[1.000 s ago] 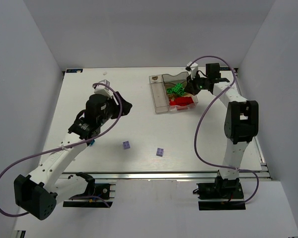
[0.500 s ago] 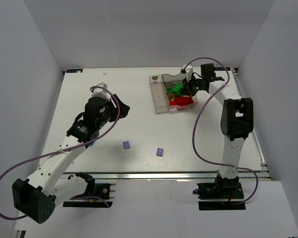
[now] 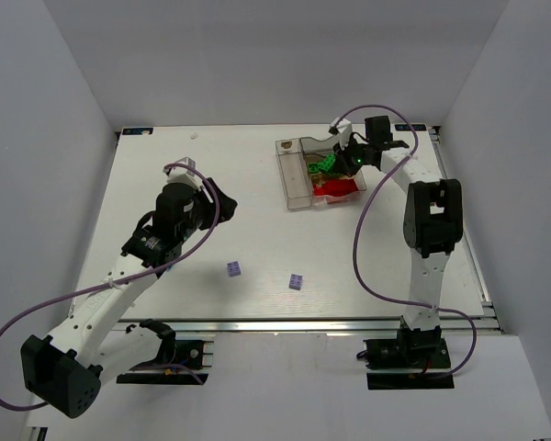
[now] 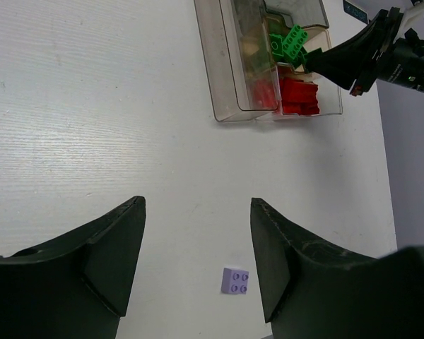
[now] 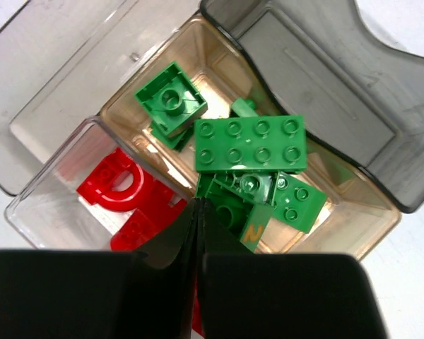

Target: Sort the legos into containers by color

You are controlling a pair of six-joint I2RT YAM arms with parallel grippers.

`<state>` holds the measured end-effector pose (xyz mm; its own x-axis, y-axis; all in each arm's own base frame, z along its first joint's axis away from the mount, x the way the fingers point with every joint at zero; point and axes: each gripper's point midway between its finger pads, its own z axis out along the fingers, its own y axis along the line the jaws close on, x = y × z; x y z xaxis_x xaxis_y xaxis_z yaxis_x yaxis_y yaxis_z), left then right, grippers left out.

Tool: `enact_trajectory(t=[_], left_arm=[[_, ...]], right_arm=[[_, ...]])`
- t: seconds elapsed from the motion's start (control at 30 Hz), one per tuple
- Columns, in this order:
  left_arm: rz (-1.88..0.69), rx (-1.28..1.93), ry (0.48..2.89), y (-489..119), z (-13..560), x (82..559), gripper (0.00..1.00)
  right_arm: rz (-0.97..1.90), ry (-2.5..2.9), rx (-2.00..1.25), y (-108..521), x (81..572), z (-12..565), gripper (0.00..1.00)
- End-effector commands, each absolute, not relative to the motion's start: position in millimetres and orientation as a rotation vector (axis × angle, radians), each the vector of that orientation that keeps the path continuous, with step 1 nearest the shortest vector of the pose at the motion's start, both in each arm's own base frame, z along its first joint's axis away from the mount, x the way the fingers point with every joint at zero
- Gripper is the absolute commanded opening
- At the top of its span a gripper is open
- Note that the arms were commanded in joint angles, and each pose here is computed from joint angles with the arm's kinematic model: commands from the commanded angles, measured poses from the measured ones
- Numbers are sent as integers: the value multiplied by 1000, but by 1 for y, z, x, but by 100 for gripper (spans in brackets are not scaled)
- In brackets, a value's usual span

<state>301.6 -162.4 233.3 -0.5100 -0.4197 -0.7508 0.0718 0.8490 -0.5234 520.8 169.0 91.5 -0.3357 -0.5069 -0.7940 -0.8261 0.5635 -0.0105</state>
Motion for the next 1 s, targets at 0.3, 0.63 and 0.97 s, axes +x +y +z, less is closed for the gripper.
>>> enact_trajectory(t=[0.3, 0.63, 0.97], left_arm=[[-612, -274, 1994, -158, 245, 301, 71], [-605, -273, 1996, -158, 246, 303, 71], [-580, -308, 2007, -151, 244, 299, 74]], right_arm=[[333, 1994, -986, 151, 561, 105, 0], [342, 1900, -992, 156, 559, 142, 0], [675, 1615, -1254, 199, 471, 202, 41]])
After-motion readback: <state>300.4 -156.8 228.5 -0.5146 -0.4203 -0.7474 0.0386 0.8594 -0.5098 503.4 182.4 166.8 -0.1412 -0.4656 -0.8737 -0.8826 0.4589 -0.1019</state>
